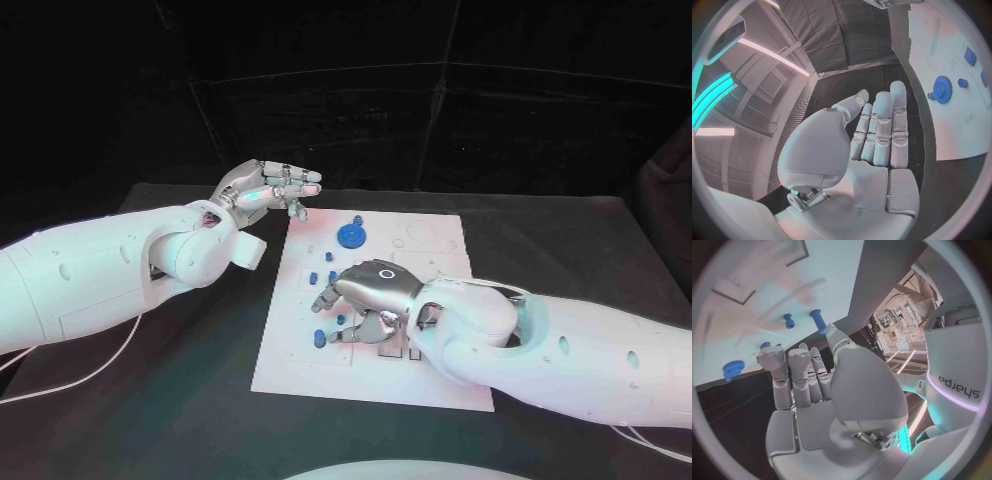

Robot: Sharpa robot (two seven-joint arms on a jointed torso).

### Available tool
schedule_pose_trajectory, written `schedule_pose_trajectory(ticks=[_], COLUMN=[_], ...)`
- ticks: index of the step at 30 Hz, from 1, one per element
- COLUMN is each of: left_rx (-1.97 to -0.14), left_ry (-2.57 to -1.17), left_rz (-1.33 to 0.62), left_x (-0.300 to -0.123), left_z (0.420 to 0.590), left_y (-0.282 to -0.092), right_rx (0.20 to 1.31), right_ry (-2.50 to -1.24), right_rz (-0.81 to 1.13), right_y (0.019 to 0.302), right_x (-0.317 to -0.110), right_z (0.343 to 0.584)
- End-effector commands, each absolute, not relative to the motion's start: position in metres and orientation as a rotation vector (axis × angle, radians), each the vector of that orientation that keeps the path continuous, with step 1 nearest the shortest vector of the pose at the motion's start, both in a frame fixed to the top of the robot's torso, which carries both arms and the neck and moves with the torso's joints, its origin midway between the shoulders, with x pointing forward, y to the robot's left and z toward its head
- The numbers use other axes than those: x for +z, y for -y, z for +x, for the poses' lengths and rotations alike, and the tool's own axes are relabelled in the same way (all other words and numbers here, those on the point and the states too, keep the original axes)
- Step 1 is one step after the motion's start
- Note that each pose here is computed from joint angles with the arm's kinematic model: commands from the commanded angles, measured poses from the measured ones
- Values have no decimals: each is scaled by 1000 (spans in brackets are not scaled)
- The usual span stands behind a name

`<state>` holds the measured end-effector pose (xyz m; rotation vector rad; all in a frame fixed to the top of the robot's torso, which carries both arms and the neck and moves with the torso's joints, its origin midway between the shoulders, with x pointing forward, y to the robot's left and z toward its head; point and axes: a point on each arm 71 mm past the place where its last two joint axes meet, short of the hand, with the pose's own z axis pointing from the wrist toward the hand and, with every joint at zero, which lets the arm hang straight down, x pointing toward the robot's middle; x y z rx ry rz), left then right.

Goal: Assemble the parts on the task board

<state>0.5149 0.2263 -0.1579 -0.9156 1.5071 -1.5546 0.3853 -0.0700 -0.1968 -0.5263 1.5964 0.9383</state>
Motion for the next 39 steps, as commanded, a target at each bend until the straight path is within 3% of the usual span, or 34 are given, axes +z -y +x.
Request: schedule_pose_trajectory(ticks=[1,9,17,29,39], left_rx=[-1565,-1559,-1567,-1568,-1565], left_ry=[-1508,-1510,-1516,-1518,-1518], left_rz=[-916,-919,-917,-916,-919], left_x=[-157,-159,-159,-160,-160], left_z=[514,512,510,509,508], left_y=[-227,-230,-228,-228,-230], right_rx=[1010,822,588,401,391], right_ry=[-1619,-1808,-1891,-1917,-1987], right_rz=[-270,90,162,120,54], right_y=[99,187,232,243,226], right_x=[-190,-194,-197,-202,-222], right_z=[387,384,377,379,373])
